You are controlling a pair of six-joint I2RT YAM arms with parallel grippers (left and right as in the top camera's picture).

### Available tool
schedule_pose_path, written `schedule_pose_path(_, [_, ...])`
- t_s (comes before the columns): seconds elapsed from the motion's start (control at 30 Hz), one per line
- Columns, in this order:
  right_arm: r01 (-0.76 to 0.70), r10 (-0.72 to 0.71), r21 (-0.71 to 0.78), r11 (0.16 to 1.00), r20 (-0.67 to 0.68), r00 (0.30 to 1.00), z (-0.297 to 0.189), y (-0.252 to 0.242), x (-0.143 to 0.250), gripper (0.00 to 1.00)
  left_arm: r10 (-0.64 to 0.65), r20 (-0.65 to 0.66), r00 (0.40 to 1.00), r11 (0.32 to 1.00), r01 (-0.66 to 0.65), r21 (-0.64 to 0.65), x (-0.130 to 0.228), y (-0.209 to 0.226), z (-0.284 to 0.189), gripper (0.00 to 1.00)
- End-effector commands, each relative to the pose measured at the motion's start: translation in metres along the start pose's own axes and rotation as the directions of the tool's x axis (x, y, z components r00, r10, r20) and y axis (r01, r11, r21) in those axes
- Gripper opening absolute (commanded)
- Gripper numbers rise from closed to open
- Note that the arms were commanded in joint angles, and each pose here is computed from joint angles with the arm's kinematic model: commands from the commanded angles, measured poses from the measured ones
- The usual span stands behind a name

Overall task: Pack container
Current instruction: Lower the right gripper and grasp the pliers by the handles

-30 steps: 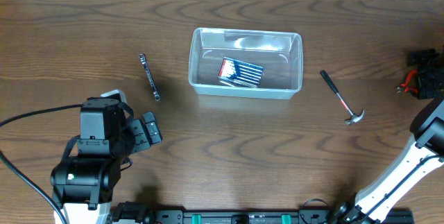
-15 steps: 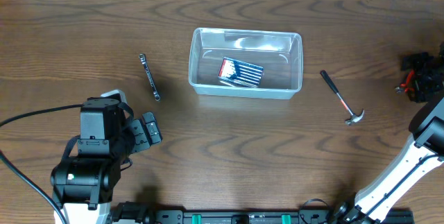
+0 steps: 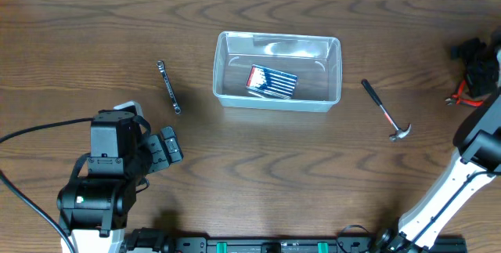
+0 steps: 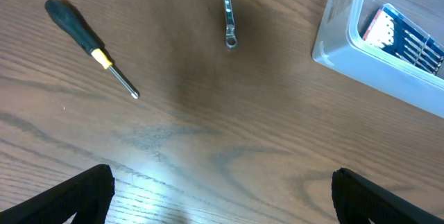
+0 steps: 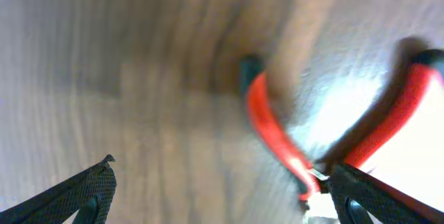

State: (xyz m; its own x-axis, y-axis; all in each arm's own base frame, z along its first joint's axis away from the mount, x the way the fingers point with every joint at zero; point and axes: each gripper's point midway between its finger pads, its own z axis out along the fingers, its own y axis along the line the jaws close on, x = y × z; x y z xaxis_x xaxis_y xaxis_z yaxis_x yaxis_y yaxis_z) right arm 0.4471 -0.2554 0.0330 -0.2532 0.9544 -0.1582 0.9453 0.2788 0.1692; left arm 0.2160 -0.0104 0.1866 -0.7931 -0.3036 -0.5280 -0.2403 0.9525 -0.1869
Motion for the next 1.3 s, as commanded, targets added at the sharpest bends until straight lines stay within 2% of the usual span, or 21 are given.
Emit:
schedule_pose_path(0.0, [0.03, -0.031, 0.013, 0.999, 0.061, 0.998, -0.009, 0.008, -0.006, 0.99, -0.001, 0.022, 1.0, 1.0, 0.001, -0.002, -0.006, -0.001, -0.005, 0.98])
schedule_pose_path(0.43, [0.023, -0.027, 0.055, 0.998, 0.067, 0.997, 0.006, -0.003, -0.011, 0.99, -0.001, 0.022, 1.0, 1.0, 0.001, -0.003, -0.006, -0.001, -0.005, 0.98])
schedule_pose_path(0.73, [0.038, -0.033, 0.122, 0.992, -0.038, 0.999, 0.045, -0.023, 0.009, 0.99, -0.002, 0.022, 1.0, 1.0, 0.002, -0.002, -0.006, -0.001, -0.005, 0.98])
schedule_pose_path(1.0, [0.042, -0.035, 0.13, 0.991, -0.054, 0.998, 0.047, -0.025, 0.012, 0.99, -0.002, 0.022, 1.0, 1.0, 0.002, -0.002, -0.006, -0.001, -0.005, 0.98])
schedule_pose_path(1.27, [0.045, -0.033, 0.149, 0.988, -0.077, 0.996, 0.046, -0.03, 0.018, 0.8, -0.001, 0.022, 1.0, 1.0, 0.001, -0.002, -0.006, -0.001, -0.005, 0.98])
